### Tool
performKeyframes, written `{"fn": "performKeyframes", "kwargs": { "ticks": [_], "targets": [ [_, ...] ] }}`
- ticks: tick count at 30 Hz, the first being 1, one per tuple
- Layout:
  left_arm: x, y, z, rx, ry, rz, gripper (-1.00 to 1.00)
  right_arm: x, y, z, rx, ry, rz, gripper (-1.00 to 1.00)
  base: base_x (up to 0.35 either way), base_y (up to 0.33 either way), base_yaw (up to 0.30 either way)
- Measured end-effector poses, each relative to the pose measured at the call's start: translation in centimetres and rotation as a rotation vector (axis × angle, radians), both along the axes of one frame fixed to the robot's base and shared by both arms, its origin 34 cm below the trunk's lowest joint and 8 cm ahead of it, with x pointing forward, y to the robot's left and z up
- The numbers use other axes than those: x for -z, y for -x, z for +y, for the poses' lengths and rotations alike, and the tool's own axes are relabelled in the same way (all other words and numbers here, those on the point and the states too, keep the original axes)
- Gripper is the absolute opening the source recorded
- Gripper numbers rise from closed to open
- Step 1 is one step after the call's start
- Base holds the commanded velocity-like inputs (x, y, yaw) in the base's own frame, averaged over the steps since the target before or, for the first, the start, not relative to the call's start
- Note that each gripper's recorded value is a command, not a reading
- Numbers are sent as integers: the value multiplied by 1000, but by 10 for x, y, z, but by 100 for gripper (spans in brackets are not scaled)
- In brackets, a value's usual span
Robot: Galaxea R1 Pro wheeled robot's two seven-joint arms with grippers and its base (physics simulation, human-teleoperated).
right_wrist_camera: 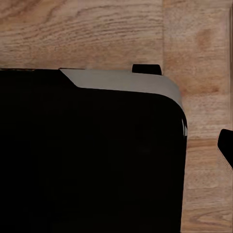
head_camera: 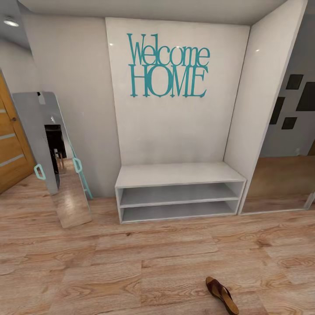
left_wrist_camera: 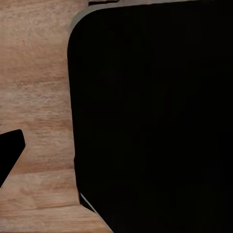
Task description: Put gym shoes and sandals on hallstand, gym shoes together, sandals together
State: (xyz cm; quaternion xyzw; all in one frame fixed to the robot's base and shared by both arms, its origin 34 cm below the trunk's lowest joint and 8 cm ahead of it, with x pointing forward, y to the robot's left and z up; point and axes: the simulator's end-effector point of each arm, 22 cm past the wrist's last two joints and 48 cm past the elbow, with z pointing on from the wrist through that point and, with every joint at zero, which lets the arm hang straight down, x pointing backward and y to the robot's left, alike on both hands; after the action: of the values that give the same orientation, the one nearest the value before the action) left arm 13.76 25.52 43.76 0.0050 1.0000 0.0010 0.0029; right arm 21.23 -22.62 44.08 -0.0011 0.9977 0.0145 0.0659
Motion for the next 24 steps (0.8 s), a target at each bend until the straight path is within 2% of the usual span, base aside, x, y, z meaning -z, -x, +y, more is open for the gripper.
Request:
{"fn": "performKeyframes", "kwargs": {
  "ticks": [10,24],
  "targets": [
    [-2,-43,13,-2,-23,-114,100,-6,-40,-25,2,32,-113,100,0,0,0],
    [-19,-158,16,-6,-32,-350,100,-24,-93,-84,2,108,-272,100,0,0,0]
  ]
}}
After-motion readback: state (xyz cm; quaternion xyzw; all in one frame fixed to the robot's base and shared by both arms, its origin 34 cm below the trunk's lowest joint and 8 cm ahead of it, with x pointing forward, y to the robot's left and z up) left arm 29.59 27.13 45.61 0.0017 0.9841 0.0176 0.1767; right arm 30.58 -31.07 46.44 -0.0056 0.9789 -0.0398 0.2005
